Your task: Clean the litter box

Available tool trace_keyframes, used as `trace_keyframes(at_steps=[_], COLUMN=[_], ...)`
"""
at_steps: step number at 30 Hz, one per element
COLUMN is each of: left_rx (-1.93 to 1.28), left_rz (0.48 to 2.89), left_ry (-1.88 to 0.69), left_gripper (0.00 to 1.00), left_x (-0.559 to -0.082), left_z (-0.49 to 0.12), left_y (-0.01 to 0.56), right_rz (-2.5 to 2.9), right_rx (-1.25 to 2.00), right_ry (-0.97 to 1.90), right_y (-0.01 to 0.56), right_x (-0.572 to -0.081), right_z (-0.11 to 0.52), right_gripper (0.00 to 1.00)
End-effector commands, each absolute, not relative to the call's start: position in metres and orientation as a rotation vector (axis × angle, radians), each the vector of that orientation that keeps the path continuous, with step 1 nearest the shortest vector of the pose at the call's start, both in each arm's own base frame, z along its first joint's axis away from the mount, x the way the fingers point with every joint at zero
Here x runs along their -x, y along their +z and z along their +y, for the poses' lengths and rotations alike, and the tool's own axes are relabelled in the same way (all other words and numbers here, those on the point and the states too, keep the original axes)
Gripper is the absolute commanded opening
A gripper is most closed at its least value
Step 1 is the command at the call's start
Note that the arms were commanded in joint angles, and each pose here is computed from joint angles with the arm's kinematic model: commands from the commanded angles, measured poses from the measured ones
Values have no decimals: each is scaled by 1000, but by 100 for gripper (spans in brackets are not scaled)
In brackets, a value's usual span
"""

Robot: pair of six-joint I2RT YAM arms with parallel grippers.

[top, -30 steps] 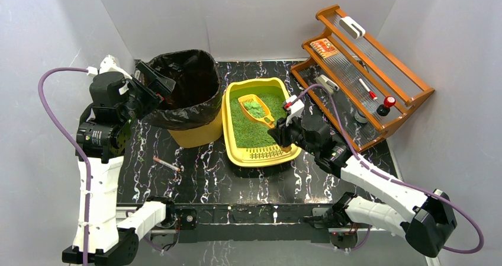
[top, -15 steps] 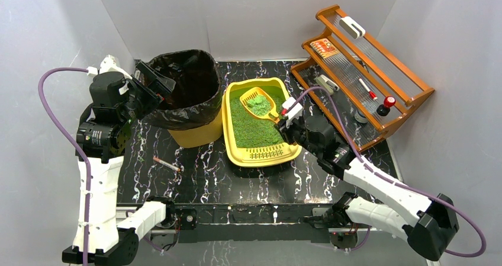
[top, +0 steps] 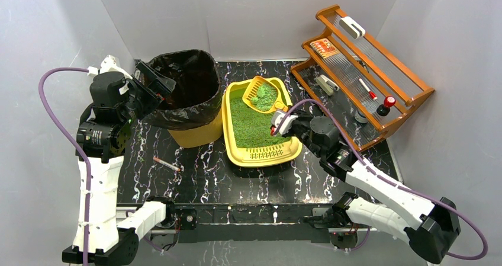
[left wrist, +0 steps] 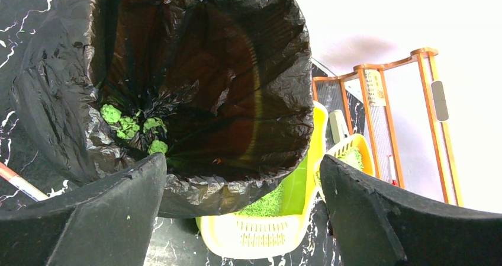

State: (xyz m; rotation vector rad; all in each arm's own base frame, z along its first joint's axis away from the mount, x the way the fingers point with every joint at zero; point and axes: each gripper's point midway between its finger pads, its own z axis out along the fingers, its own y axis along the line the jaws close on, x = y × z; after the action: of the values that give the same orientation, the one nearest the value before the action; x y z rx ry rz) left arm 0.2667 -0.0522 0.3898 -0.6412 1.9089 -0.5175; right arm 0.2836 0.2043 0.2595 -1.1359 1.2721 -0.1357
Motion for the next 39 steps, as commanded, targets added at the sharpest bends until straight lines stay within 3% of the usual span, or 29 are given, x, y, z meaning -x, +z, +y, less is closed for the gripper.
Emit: trace_keyframes(at_steps=[1, 15, 29, 39], left_rx=[616, 616, 622, 622], left_rz=[1901, 1900, 1899, 1898], left_ry=[-540, -530, -532, -532], left_gripper=[98, 98, 98, 98], left_x=[-268, -268, -266, -265], left_z=[-57, -55, -55, -55], left_y=[394, 393, 394, 393], right_rz=[1142, 1269, 1758, 1925], right_rx=[1192, 1402, 1206, 1161], right_ry=[-297, -251, 299, 410], right_y=[290, 258, 208, 192], right_x=[-294, -292, -263, -255], right_z=[202, 211, 238, 243], right_gripper=[0, 0, 0, 0])
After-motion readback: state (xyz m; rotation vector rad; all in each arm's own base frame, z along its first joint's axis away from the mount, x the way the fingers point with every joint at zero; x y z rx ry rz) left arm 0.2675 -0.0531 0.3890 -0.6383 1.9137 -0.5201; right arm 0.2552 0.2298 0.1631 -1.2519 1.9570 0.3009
